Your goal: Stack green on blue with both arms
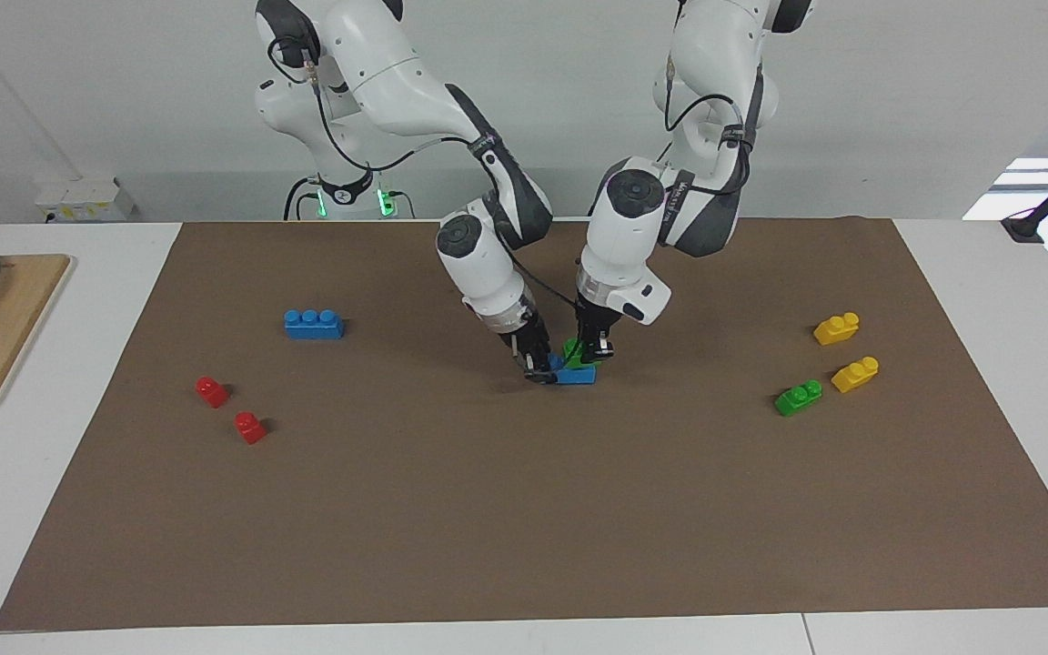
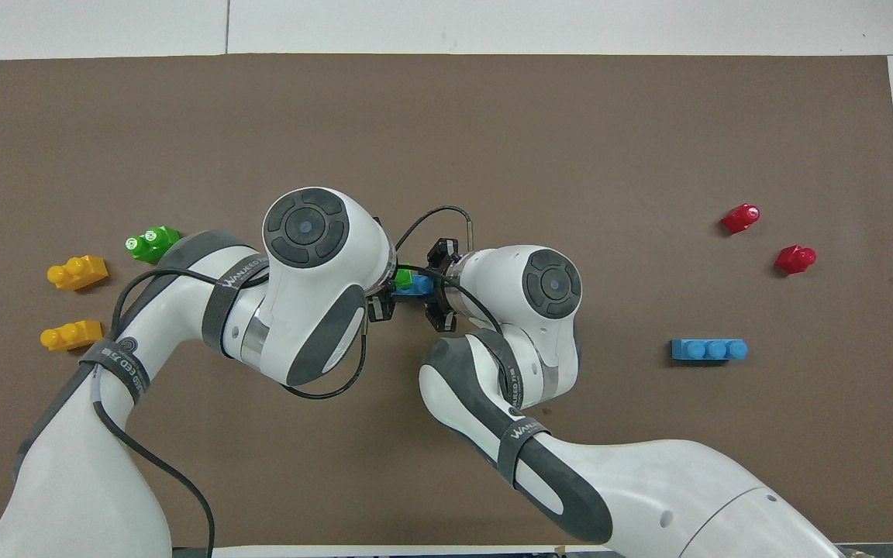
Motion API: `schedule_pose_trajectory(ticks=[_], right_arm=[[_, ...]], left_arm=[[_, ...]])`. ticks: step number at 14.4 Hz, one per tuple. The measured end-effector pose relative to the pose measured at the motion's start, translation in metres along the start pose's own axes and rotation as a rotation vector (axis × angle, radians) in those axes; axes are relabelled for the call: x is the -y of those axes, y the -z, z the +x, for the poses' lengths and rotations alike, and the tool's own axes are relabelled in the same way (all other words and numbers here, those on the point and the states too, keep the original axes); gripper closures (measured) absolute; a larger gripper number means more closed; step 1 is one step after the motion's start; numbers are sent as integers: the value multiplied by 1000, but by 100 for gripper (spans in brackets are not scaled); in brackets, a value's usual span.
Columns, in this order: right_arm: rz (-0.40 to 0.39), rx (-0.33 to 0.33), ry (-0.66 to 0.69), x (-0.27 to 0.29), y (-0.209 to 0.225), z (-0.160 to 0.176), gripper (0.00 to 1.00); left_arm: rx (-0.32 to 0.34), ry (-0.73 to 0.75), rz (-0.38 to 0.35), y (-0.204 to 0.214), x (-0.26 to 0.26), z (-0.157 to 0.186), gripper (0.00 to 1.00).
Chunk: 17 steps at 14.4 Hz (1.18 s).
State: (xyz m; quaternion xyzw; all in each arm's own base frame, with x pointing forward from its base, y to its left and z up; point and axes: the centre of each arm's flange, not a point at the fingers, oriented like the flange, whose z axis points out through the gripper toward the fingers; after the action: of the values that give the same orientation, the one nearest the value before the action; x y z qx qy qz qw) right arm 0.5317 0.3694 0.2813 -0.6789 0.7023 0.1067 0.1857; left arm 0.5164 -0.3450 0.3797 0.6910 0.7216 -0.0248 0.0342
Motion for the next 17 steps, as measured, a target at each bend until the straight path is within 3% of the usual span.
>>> schedule_pose_trajectory(ticks=[17], right_arm=[[0,0,2,0,0,0,66]], left_arm=[[-15,-88,-30,-23,13,-3,66]])
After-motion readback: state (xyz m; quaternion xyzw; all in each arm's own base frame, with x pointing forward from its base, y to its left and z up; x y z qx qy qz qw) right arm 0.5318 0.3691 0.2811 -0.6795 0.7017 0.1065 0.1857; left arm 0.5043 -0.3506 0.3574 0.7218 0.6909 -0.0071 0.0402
